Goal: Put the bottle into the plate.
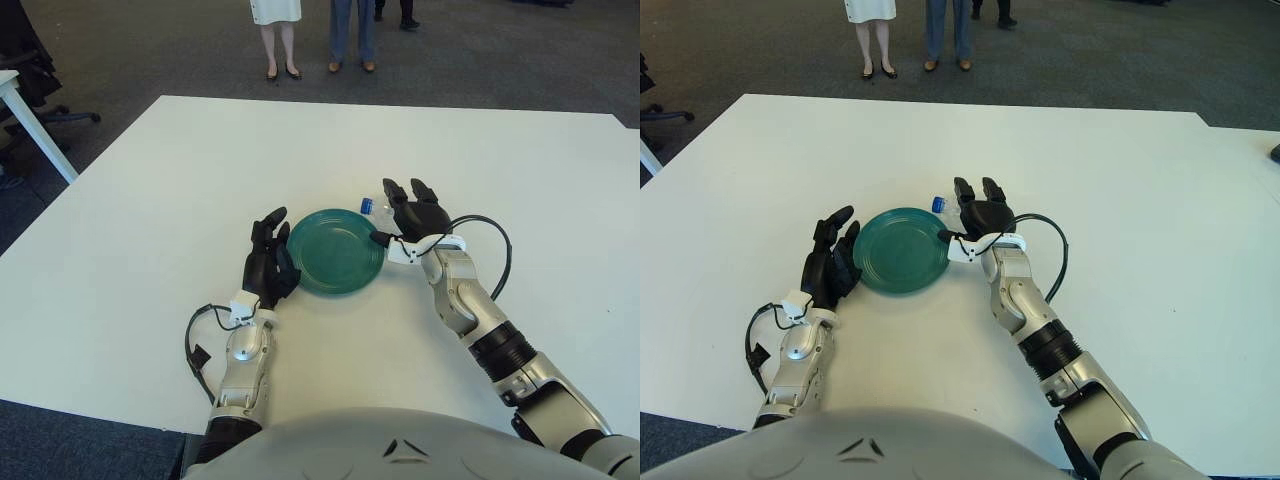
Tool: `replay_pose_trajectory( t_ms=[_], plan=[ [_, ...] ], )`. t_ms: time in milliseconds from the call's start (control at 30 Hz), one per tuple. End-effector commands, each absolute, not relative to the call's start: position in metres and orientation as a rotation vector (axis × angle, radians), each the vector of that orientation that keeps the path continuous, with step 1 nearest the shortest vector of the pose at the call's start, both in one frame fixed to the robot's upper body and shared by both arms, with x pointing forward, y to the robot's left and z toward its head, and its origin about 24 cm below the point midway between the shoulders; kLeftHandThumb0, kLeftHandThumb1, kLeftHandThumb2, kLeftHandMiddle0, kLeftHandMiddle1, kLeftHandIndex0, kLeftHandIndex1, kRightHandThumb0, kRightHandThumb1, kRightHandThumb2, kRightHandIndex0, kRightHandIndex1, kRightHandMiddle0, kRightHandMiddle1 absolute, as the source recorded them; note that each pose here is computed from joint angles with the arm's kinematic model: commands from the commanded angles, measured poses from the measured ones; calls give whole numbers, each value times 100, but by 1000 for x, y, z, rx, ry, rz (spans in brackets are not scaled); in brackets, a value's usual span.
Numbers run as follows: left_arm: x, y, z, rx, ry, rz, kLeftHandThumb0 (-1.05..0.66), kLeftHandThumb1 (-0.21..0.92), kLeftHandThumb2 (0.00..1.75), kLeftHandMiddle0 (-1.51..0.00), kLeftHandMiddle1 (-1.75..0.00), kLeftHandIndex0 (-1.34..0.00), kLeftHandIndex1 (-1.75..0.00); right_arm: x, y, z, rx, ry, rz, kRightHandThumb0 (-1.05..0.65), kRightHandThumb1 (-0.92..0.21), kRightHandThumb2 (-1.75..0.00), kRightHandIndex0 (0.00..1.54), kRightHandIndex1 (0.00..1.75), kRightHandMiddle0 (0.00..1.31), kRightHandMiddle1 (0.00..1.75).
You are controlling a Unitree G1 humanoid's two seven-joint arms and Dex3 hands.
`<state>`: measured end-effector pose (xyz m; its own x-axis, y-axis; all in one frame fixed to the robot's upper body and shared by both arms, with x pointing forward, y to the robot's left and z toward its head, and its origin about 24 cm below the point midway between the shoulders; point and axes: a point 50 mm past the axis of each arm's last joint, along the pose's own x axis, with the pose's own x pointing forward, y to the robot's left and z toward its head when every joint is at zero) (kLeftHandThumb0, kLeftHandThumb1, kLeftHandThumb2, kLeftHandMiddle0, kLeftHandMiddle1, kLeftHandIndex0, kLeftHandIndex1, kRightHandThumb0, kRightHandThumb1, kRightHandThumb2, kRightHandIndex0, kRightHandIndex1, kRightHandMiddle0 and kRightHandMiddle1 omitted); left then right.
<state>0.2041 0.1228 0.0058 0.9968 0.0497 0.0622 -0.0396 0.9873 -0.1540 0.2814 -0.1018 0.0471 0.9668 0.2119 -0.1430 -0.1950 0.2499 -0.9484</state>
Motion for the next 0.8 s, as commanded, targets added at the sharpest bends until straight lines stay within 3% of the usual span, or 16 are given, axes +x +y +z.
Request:
replay_pose_trajectory(
  t_ms=[0,233,300,433,500,600,633,700,733,767],
  plan=[
    [196,123,-5,-159,1,50,-88,92,96,-44,-2,0,-87,270,-108,26,-1243,85,322,-105,-92,-67,2,1,1,1],
    [195,124,-4,-162,1,50,-88,92,96,-45,-2,0,-86,268,-113,28,-1198,52,281,-105,-92,-65,9,3,7,4],
    [194,125,-4,-163,1,50,-88,92,96,-46,-2,0,-86,268,-114,27,-1188,43,269,-105,-92,-64,15,2,3,31],
    [194,125,-4,-164,1,48,-88,92,96,-46,-2,0,-86,268,-116,26,-1169,23,241,-105,-92,-62,21,3,1,54],
    [194,126,-4,-167,-2,47,-88,92,96,-46,-2,0,-86,267,-117,26,-1136,-8,198,-105,-92,-58,30,7,0,78],
    [193,126,-4,-168,-5,46,-88,92,96,-46,-2,0,-86,267,-117,25,-1108,-31,170,-105,-92,-55,36,12,0,96],
    [193,126,-4,-169,-7,46,-88,92,96,-46,-2,0,-86,267,-118,25,-1097,-39,161,-105,-92,-54,36,20,0,102],
    [193,126,-4,-169,-10,46,-88,92,96,-46,-2,0,-86,267,-118,24,-1076,-53,148,-105,-92,-51,25,59,0,118],
    [193,126,-4,-167,-13,47,-88,92,96,-46,-2,0,-86,267,-119,24,-1061,-67,144,-104,-92,-50,25,68,0,123],
    [193,126,-4,-167,-15,47,-88,92,96,-47,-2,0,-86,267,-120,24,-1050,-77,141,-102,-92,-47,27,96,3,136]
  ],
)
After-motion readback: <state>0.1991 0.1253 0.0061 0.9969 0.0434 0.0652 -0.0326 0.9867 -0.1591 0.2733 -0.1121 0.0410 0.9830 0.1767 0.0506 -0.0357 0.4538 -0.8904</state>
